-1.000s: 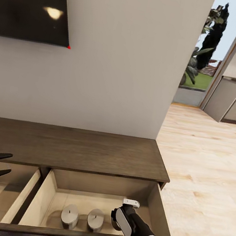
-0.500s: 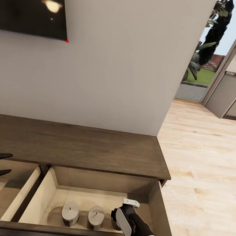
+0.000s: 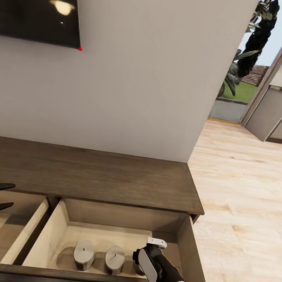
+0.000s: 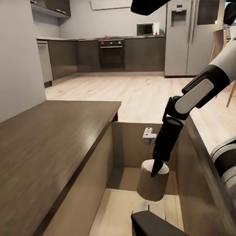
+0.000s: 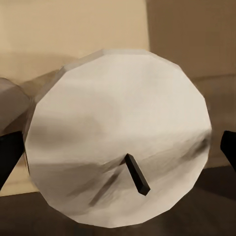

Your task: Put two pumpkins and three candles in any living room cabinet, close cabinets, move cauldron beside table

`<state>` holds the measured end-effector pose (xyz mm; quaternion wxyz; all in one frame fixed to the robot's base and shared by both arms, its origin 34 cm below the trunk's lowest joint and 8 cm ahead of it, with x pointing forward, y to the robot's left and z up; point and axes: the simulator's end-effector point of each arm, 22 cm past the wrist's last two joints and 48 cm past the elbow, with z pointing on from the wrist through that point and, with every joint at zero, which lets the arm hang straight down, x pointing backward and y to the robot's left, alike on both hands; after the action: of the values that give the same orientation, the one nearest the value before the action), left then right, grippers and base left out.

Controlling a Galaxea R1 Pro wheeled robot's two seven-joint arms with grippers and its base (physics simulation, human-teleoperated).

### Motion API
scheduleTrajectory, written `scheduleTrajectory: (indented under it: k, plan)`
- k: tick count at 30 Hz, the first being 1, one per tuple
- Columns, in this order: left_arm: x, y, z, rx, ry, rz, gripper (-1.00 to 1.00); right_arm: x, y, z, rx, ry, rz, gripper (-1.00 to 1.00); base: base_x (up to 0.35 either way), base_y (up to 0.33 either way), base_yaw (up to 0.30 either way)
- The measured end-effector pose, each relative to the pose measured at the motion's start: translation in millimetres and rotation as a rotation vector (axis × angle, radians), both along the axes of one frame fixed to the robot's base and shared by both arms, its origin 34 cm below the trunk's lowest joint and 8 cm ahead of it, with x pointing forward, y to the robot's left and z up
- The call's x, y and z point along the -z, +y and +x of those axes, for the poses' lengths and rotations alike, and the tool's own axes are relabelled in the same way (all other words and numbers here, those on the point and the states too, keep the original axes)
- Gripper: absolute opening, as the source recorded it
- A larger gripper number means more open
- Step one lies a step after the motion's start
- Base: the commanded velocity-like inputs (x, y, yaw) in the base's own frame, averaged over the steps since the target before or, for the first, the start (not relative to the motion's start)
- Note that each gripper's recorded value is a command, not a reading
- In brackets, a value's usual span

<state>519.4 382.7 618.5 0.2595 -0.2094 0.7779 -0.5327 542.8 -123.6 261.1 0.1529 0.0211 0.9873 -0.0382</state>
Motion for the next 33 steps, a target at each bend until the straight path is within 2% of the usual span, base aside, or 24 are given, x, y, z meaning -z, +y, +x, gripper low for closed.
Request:
scheduleTrajectory:
  k: [5, 9, 14, 20, 30, 33]
  plan:
    - [1, 0, 0, 0.0, 0.001, 0.0, 1.0, 0, 0, 0, 0.0, 0.0, 0.0, 1.0, 0.0, 0.0, 0.0]
    - [1, 0, 0, -0.001, 0.001, -0.001, 1.0, -3, -2, 12, 0.032, -0.065, 0.005, 1.0, 0.0, 0.0, 0.0]
    - [-4, 0, -2, -0.001, -0.01, 0.001, 1.0, -6, -6, 12, 0.041, -0.078, -0.003, 1.0, 0.0, 0.0, 0.0]
    - [-4, 4, -6, 0.002, -0.021, 0.058, 1.0, -17, -6, 17, 0.041, -0.102, -0.004, 1.0, 0.0, 0.0, 0.0]
    - [-17, 7, -5, 0.0, -0.026, 0.099, 1.0, -50, 2, 34, 0.03, -0.137, 0.014, 1.0, 0.0, 0.0, 0.0]
    - [-22, 8, -3, 0.0, -0.024, 0.106, 1.0, -60, 9, 34, 0.003, -0.11, 0.021, 1.0, 0.0, 0.0, 0.0]
